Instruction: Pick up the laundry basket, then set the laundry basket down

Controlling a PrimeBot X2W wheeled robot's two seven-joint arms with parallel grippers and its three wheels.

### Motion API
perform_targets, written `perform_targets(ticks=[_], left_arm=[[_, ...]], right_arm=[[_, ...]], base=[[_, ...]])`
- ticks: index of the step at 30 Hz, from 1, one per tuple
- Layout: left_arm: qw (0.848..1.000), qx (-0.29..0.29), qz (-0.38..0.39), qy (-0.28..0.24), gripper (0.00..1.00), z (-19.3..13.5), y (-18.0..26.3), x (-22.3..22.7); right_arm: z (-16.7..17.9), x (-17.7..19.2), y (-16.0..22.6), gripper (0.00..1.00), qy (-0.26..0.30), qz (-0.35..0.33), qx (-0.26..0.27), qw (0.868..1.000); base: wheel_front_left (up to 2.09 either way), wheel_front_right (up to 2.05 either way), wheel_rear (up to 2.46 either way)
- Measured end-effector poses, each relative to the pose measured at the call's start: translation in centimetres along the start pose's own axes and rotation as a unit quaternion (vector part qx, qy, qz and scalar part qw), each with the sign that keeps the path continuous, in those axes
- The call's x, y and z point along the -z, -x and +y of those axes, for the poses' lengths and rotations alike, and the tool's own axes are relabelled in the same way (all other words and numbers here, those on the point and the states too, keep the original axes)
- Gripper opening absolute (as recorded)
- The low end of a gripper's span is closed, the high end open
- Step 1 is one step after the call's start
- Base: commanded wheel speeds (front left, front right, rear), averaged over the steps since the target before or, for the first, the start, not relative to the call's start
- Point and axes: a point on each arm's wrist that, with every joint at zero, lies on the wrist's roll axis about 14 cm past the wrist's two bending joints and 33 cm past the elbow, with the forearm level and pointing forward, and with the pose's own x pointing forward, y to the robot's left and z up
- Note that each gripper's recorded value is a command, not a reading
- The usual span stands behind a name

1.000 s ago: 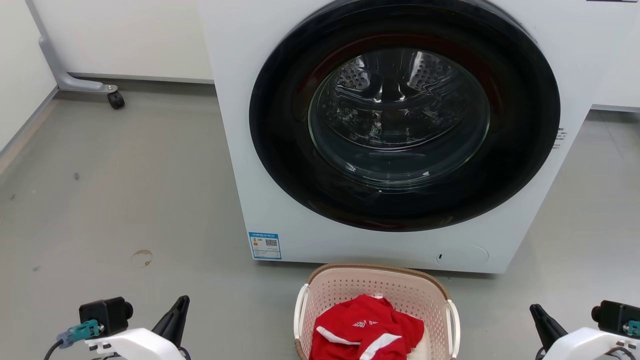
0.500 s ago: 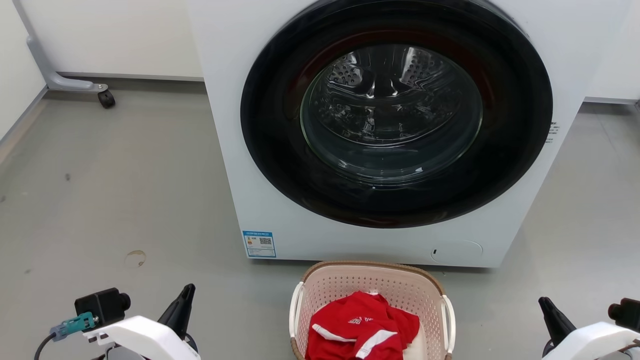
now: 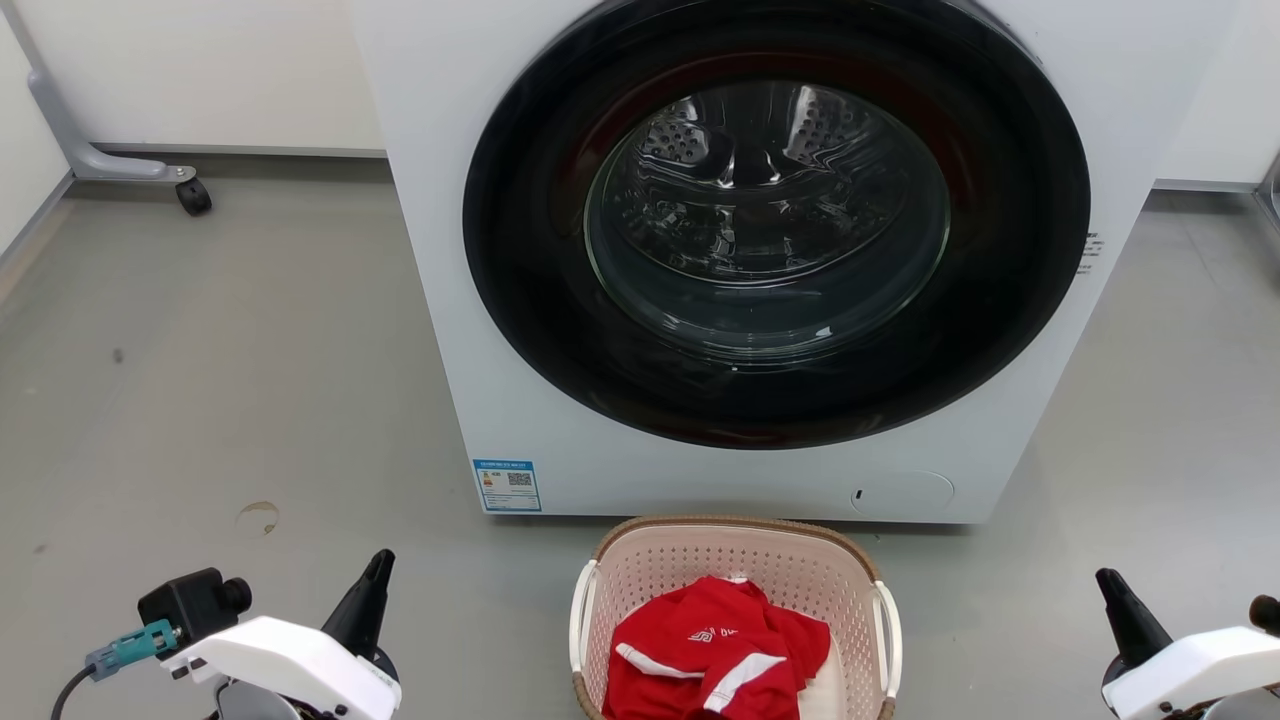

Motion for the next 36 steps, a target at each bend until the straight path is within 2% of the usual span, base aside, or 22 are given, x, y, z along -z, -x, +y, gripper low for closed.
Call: perform_targets(ticks=[17, 36], left_arm=[[0.996, 0.017, -0.012, 0.091, 0.00, -0.9, -1.3, -0.6], [0.980, 0.040, -0.036, 0.190, 0.00, -1.7, -2.6, -1.8]], right_arm=[[-0.6, -1.9, 0.3, 0.00, -0.081, -0.032, 0.003, 0.996], [-1.4, -4.3, 0.7, 0.00, -0.172, -0.076, 0.001, 0.982]], base=[[0.00, 0.00, 0.00], [0.00, 0.00, 0.00]])
